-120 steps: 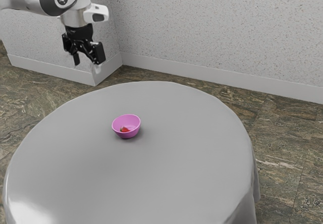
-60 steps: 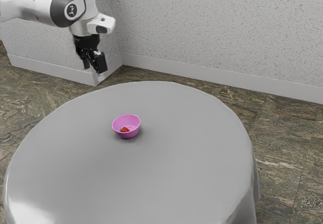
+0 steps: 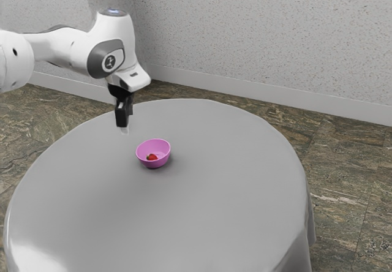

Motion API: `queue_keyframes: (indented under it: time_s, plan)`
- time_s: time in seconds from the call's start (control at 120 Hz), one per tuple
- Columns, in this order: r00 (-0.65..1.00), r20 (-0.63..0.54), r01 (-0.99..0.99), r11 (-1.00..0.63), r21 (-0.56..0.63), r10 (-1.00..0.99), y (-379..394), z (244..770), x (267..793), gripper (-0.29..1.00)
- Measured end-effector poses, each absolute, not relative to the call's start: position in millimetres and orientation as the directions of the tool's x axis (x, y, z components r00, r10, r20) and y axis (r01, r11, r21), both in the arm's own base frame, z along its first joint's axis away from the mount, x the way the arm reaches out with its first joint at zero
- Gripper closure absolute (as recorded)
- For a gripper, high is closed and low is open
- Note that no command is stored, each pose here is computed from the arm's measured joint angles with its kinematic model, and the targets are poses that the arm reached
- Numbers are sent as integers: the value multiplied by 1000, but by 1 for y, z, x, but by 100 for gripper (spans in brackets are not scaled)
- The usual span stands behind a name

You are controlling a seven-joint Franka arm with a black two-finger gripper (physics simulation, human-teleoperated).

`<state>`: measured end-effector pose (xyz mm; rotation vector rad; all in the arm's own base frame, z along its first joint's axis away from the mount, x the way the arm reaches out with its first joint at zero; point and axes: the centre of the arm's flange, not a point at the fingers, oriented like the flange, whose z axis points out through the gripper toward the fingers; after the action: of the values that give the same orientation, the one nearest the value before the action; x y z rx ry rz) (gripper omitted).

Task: Take strawberry from the bowl

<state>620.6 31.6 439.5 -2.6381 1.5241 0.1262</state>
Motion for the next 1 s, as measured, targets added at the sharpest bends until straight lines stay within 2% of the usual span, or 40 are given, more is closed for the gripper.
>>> queue_keyframes:
  time_s: [0.233,0.408,0.567,1.0]
  plan:
    - [336,-86,-941,-337,-3,-938,28,398,643,1]
    - [256,-75,-966,-258,10,-964,30,376,660,27]
    - [179,-84,-983,-182,28,-980,28,353,667,38]
    - [50,-66,-998,-52,36,-997,20,305,688,41]
